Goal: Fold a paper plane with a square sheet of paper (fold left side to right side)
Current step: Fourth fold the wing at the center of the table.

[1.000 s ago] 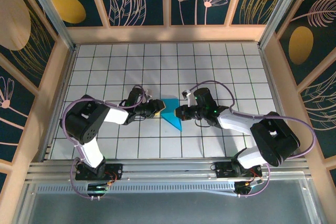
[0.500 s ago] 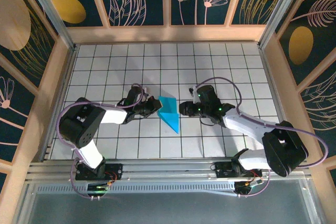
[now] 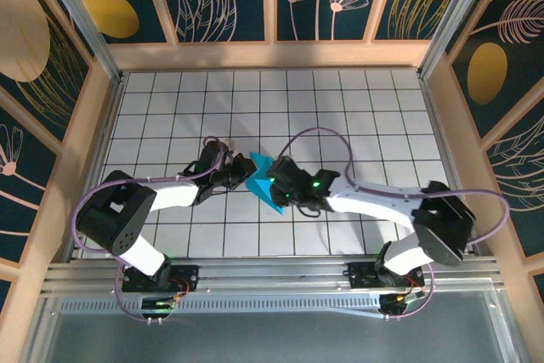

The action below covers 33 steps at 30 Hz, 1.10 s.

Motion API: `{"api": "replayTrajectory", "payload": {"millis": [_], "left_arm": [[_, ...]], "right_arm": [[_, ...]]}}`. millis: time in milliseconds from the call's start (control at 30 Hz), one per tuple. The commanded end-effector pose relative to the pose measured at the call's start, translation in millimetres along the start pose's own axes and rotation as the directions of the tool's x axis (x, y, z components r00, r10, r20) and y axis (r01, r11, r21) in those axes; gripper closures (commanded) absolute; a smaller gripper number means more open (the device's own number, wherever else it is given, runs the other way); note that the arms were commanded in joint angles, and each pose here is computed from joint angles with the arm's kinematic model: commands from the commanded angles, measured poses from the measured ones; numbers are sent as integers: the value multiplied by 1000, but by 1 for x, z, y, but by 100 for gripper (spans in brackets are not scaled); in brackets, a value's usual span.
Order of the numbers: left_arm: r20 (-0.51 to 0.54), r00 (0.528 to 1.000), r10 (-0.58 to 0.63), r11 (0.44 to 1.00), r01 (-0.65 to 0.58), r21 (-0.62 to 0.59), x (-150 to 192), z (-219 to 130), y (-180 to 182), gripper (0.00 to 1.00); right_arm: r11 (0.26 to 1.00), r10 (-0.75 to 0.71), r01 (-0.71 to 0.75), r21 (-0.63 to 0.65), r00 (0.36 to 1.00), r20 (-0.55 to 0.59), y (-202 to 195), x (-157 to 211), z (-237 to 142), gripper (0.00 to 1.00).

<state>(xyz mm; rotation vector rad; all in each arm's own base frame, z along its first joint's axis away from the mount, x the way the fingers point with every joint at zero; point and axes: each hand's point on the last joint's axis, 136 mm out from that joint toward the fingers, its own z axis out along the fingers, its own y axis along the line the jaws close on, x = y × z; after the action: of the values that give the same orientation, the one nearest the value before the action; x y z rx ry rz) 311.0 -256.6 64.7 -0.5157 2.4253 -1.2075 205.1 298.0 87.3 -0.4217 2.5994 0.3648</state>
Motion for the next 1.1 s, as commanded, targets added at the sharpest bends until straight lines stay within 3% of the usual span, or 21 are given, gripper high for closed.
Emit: {"api": "replayTrajectory", "payload": {"millis": [0,300,1067], "left_arm": [[12,1000,-28,1000,29,-13,0,-3,-2,100],[3,1000,-28,999,28,-24,3,-2,1,100],[-5,1000,-19,999,19,-39,3,0,3,99]], "right_arm": [[988,-16,15,154,1000,2,-6,3,10,66],[961,-93,99,257,995,-35,3,13,36,64],[934,-150,170,313,985,-85,0,25,54,85]]}}
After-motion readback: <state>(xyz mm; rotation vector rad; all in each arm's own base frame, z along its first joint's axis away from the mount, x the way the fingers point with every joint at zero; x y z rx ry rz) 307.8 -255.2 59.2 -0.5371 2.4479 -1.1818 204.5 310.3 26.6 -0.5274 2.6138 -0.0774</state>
